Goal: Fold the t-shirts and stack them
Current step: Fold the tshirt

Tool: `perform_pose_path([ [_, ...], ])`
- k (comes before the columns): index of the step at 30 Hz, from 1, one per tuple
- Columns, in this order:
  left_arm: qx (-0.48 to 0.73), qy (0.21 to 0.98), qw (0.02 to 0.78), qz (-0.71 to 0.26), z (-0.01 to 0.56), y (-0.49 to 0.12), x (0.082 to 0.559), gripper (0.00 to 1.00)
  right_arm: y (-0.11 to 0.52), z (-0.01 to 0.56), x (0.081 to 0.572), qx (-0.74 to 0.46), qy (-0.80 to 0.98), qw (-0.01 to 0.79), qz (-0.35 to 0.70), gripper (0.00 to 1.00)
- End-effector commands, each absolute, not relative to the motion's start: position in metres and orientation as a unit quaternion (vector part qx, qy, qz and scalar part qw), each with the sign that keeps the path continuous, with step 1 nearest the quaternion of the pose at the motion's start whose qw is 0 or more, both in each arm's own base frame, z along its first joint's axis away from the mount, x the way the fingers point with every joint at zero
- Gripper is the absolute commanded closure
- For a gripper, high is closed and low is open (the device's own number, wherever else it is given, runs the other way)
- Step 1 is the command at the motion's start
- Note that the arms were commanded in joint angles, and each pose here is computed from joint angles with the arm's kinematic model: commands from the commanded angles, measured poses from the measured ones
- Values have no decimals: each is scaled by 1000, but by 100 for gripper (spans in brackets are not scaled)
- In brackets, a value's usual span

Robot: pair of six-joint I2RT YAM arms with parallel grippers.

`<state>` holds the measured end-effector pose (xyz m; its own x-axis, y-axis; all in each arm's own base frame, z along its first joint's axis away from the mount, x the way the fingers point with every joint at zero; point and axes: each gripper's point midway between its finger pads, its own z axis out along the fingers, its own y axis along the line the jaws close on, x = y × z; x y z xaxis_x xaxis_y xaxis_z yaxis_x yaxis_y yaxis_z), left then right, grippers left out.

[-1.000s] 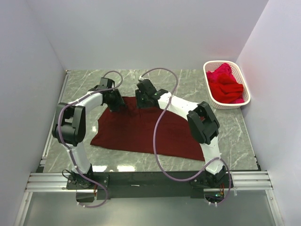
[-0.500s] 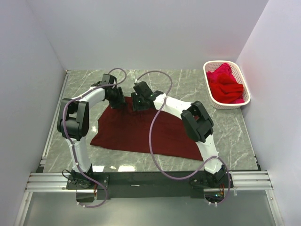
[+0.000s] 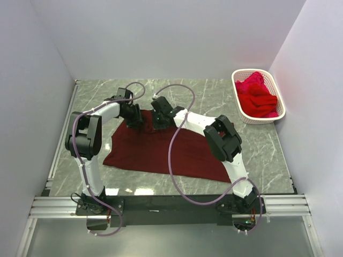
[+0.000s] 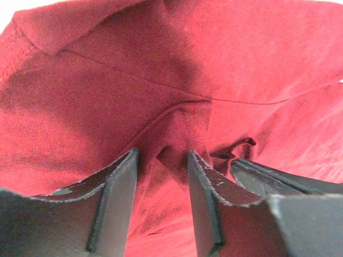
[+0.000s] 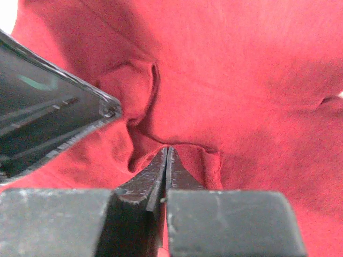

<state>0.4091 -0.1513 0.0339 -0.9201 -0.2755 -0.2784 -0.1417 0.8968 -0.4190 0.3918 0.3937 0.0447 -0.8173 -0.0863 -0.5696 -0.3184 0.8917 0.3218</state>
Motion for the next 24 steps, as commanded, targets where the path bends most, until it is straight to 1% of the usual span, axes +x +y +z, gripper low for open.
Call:
perform_pose_path([
  [1, -96, 956, 181, -209, 45, -155, 408, 53, 403, 60, 384, -110, 922, 296, 223, 100],
  [6, -92, 957, 185, -206, 48, -158, 406, 68, 394, 60, 375, -100, 923, 300, 220, 100],
  [7, -90, 956, 185, -208, 49, -159, 406, 72, 393, 67, 374, -99, 920, 304, 225, 100],
  [8, -86, 957, 182, -208, 47, -161, 403, 81, 387, 66, 376, -91, 921, 312, 213, 100],
  [10, -83, 959, 184, -201, 48, -163, 402, 86, 384, 75, 377, -88, 918, 323, 215, 100],
  [11, -79, 959, 188, -200, 51, -165, 400, 94, 381, 74, 377, -85, 917, 326, 211, 100],
  [12, -77, 958, 191, -198, 53, -165, 399, 97, 379, 77, 379, -80, 917, 333, 206, 100],
  [14, -73, 959, 200, -188, 58, -165, 396, 99, 375, 83, 381, -76, 915, 343, 200, 99],
  [15, -70, 958, 206, -184, 61, -164, 395, 99, 374, 86, 383, -74, 912, 351, 197, 94],
  [17, -66, 958, 220, -173, 68, -161, 391, 99, 373, 89, 389, -75, 912, 355, 192, 88],
  [18, -61, 958, 224, -169, 70, -160, 390, 99, 372, 88, 390, -75, 913, 354, 190, 82],
  [21, -48, 956, 244, -156, 79, -159, 385, 99, 373, 88, 396, -77, 913, 355, 185, 75],
  [24, -56, 953, 267, -129, 88, -149, 383, 99, 372, 92, 400, -72, 913, 358, 183, 73],
])
